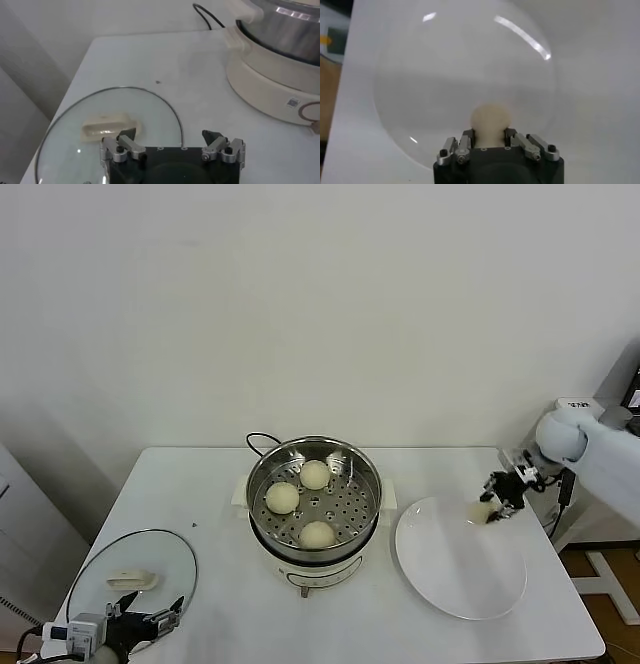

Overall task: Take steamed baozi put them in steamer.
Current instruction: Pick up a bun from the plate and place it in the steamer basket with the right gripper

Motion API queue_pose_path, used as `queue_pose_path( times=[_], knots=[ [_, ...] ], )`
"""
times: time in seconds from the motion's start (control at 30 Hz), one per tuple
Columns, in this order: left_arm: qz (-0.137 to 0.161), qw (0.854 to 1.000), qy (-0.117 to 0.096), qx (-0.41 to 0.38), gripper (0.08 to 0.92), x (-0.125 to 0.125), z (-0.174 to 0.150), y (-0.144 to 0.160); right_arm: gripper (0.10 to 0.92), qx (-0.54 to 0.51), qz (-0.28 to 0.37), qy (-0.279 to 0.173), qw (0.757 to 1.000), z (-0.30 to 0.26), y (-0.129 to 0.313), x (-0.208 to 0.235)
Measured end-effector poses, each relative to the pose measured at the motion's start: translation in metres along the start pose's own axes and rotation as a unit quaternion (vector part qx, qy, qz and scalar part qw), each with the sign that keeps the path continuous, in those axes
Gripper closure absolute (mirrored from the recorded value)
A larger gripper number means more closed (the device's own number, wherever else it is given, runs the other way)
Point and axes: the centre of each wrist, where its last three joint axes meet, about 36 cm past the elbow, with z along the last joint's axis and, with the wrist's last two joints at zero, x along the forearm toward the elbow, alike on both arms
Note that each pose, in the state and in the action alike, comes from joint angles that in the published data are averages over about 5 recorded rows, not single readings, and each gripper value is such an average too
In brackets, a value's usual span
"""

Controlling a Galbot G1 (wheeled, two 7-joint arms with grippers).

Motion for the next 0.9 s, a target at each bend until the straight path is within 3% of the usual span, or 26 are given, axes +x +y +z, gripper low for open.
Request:
queue_pose_path(
  times=[0.43, 0.9],
  knots=[
    [0.002, 1.0, -0.004, -0.004, 0.177, 0.001, -0.004, -0.002, 0.64, -0.037, 0.018, -0.052, 0.998, -0.114, -0.031, 0.075],
    [0.006, 1.0, -0.006, -0.006, 0.177, -0.001, -0.006, -0.005, 0.638, -0.067, 0.021, -0.058, 0.996, -0.223, -0.042, 0.074]
  ],
)
